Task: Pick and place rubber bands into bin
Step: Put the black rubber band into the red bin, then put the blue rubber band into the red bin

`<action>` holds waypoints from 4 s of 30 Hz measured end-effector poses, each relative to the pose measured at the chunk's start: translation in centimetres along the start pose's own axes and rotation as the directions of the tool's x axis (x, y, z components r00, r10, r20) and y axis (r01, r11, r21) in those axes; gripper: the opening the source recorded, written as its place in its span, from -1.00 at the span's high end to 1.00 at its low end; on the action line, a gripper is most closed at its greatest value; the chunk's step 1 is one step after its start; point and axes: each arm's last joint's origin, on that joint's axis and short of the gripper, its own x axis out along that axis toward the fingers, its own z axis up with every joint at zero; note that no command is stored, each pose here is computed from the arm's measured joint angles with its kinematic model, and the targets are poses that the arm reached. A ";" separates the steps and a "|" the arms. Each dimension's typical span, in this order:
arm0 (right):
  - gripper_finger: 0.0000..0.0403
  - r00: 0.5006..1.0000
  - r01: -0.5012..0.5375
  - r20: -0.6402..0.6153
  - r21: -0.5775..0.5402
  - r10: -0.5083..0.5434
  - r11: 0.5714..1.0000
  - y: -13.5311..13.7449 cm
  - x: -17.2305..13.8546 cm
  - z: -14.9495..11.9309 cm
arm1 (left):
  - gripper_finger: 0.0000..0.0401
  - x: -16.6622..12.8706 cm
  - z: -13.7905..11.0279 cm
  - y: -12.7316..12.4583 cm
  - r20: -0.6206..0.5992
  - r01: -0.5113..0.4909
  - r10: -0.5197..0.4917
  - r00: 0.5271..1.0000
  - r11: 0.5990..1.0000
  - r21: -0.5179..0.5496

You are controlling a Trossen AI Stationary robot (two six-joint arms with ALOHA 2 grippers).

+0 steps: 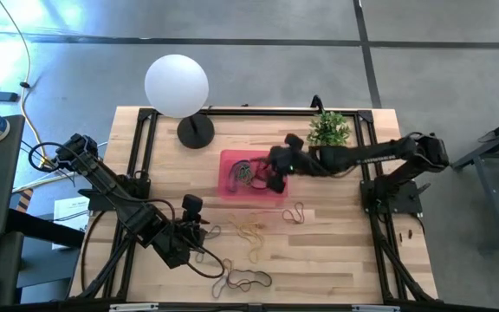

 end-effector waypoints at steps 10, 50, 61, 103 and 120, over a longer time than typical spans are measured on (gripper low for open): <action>0.99 0.993 -0.027 -0.113 0.027 0.030 0.999 -4.3 2.8 -0.5 | 0.42 0.0 0.0 0.1 0.004 -0.037 0.037 0.999 0.999 -0.030; -0.04 0.972 -0.141 -0.174 0.108 0.158 0.984 -3.9 2.4 -1.0 | 0.41 0.0 -0.1 0.0 -0.014 0.012 -0.012 1.000 1.000 0.017; -0.05 0.950 -0.312 0.012 0.026 0.311 0.950 0.9 -5.6 0.2 | 0.41 2.1 -0.6 0.8 -0.095 0.300 -0.286 0.954 0.929 0.218; 0.34 0.957 -0.289 0.048 0.115 0.285 0.951 11.7 -13.0 -5.8 | 0.42 15.6 -4.1 1.9 -0.278 0.413 -0.370 0.886 0.904 0.114; 0.34 0.963 -0.267 0.057 0.105 0.262 0.958 11.6 -13.0 -5.7 | 0.80 17.0 -4.8 1.1 -0.341 0.445 -0.434 0.834 0.894 -0.048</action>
